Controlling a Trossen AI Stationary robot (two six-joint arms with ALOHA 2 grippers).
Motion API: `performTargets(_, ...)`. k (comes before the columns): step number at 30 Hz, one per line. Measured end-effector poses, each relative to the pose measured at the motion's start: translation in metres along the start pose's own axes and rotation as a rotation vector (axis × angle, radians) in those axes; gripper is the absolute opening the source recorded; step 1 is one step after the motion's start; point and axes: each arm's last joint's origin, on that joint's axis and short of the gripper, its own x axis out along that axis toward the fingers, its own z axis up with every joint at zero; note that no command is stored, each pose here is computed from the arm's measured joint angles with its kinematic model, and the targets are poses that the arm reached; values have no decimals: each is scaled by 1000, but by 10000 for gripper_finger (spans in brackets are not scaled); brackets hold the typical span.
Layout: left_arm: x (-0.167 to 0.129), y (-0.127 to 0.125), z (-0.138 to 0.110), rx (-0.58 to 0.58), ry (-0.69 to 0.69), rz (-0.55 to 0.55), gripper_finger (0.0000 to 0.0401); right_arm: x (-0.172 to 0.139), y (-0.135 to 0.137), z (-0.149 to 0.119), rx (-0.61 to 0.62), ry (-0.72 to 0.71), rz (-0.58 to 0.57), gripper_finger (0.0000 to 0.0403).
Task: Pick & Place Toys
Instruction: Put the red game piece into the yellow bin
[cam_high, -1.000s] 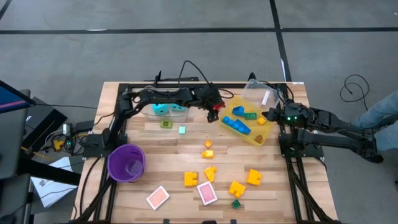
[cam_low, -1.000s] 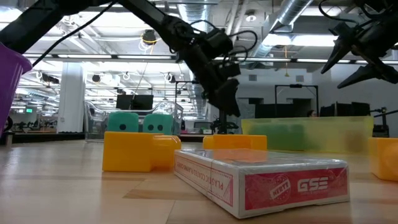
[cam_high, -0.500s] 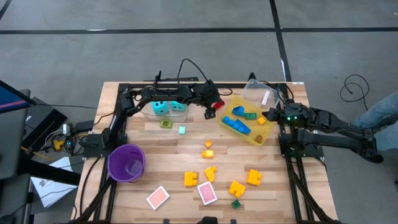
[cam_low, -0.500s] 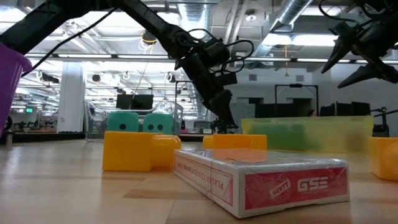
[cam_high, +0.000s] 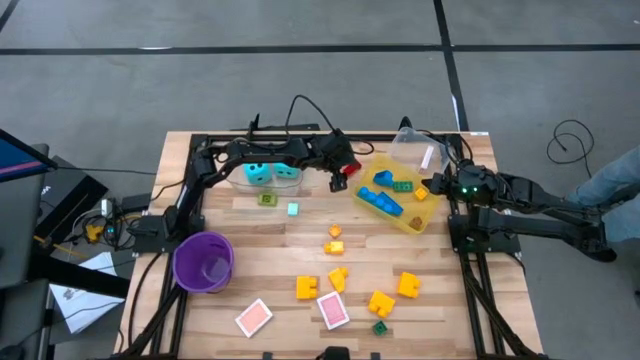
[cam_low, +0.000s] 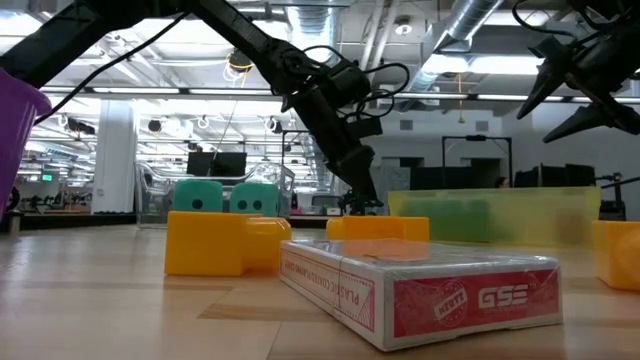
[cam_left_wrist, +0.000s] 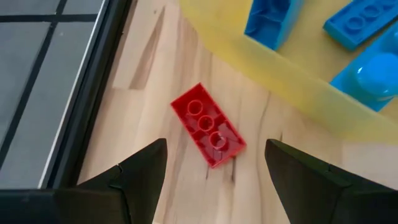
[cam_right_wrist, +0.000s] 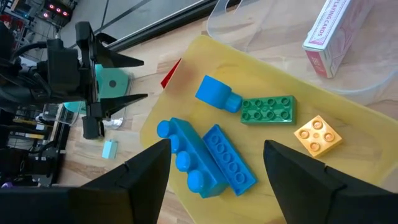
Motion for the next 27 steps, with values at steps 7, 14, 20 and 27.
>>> performTargets(7,-20,-5,9,-38,-9,-16,263,0,2,0,2,-1,16,248)
performTargets(14,-74,19,43,-640,-265,-59,186,-1,11,4,-33,-35,109,248)
performTargets(20,-60,37,45,-1216,-385,-168,19,-2,16,6,-20,-47,172,248)
performTargets(27,-16,39,29,-1584,-362,-229,1,-2,18,5,-43,-35,191,248)
